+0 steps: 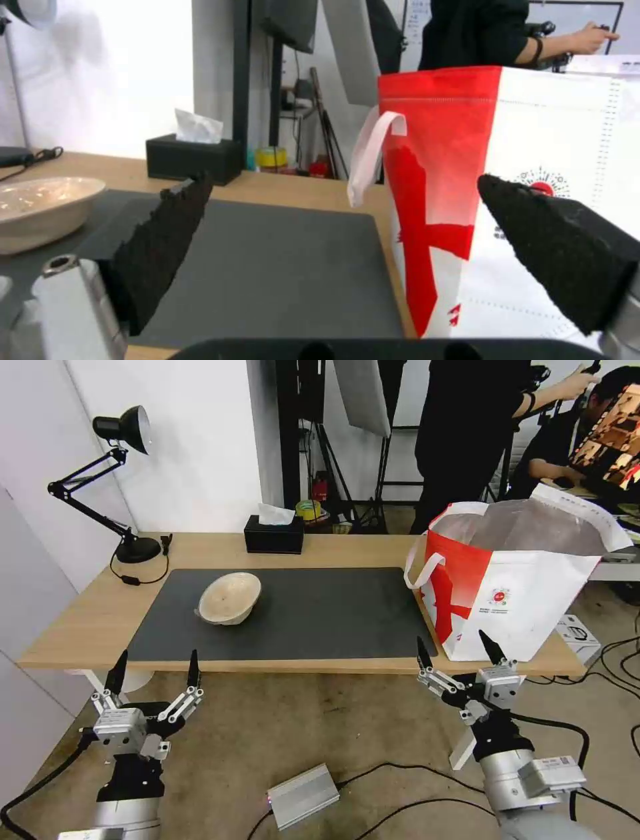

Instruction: Pick up the trash from the table and place it into the takeout bag.

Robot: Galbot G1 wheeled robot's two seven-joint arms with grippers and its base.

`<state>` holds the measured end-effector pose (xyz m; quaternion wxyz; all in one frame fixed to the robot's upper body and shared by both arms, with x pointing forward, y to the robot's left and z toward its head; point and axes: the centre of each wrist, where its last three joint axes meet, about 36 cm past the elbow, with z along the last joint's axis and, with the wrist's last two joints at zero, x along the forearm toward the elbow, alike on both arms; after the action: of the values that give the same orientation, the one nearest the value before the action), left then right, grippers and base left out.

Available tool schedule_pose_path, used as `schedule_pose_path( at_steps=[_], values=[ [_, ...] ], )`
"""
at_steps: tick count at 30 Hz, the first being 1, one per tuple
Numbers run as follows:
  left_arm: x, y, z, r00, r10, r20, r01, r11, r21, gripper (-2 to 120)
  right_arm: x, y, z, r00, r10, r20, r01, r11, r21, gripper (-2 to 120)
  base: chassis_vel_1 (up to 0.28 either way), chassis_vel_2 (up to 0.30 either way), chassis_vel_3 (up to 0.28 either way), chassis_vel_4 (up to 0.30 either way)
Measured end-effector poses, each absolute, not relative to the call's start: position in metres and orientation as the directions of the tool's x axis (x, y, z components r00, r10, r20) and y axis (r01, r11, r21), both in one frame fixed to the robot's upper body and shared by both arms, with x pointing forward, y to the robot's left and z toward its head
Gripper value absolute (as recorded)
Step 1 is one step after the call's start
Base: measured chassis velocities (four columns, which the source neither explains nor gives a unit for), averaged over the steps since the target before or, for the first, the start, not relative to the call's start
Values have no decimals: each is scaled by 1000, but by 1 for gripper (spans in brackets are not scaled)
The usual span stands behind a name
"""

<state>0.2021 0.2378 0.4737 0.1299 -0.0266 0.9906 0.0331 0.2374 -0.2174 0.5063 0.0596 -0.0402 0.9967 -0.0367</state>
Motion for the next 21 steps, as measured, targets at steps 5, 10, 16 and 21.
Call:
schedule_pose_path(
  at_steps=[5,10,16,21],
  values=[
    [204,240,471,-969,-24,-247,-41,997,62,100,237,-218,507,-990,-81,-115,-72,994,-80,100,0,0,0,0],
    [213,246,473,-973,18,-232,3,998,66,100,236,-220,506,-991,-76,-109,-67,994,-86,100,0,0,0,0],
    [245,262,481,-972,62,-227,52,997,51,100,235,-221,502,-994,-64,-91,-57,995,-78,100,0,0,0,0],
    [263,267,491,-973,83,-215,87,996,-9,100,236,-224,501,-994,-53,-91,-45,995,-87,100,0,0,0,0]
  ],
)
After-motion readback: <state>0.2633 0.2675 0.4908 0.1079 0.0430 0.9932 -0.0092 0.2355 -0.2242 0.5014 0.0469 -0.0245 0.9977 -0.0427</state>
